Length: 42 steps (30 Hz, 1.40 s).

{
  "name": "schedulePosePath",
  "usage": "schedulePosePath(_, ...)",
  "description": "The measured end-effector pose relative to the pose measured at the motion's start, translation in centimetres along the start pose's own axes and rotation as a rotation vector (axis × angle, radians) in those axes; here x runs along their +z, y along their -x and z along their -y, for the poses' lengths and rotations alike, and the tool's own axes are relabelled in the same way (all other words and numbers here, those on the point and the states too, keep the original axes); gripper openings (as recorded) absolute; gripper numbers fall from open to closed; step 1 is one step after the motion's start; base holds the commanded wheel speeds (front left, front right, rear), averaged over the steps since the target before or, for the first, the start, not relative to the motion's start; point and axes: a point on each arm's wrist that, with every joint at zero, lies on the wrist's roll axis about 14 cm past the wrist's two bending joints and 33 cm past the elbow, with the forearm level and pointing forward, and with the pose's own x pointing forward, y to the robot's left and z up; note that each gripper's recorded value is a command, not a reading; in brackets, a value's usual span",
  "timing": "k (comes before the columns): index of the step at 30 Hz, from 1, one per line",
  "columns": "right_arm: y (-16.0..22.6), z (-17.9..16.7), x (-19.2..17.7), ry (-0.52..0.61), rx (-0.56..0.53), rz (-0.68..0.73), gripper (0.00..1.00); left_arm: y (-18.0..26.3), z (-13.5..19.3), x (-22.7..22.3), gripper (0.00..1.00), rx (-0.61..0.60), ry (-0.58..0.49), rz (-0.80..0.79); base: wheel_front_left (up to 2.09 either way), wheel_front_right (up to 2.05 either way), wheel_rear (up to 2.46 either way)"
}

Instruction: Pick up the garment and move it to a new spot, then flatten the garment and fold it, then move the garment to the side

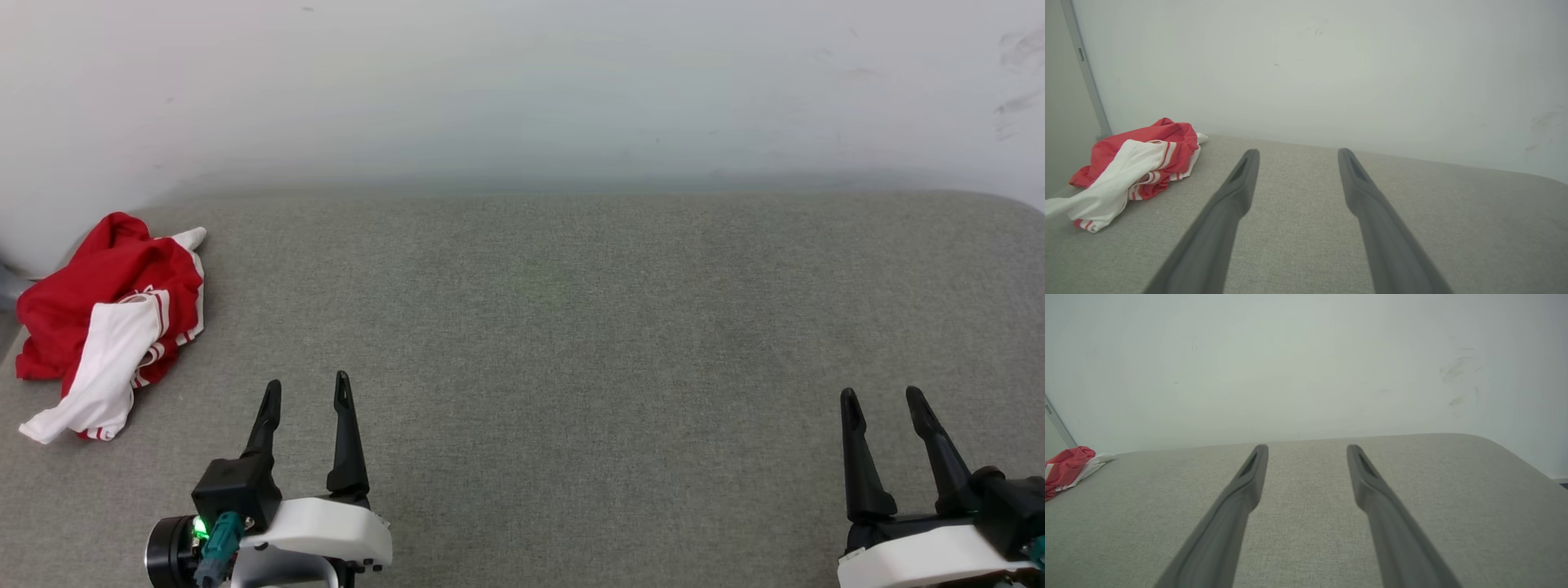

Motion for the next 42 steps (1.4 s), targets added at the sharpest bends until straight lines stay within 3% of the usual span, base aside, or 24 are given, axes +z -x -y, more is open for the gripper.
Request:
schedulePosePath(22,0.41,-0.58,0.53,0.064,0.026,0.035,1.0,0.47,0.87,0.39,1.0,-0.059,-0.088,0.042,0.0,0.0,0.0)
schedulePosePath(42,0.71,-0.66,0.07,0.003,0.019,0.025,1.0,0.78,0.49,-0.41,1.0,-0.059,-0.042,0.013,0.0,0.0,0.0)
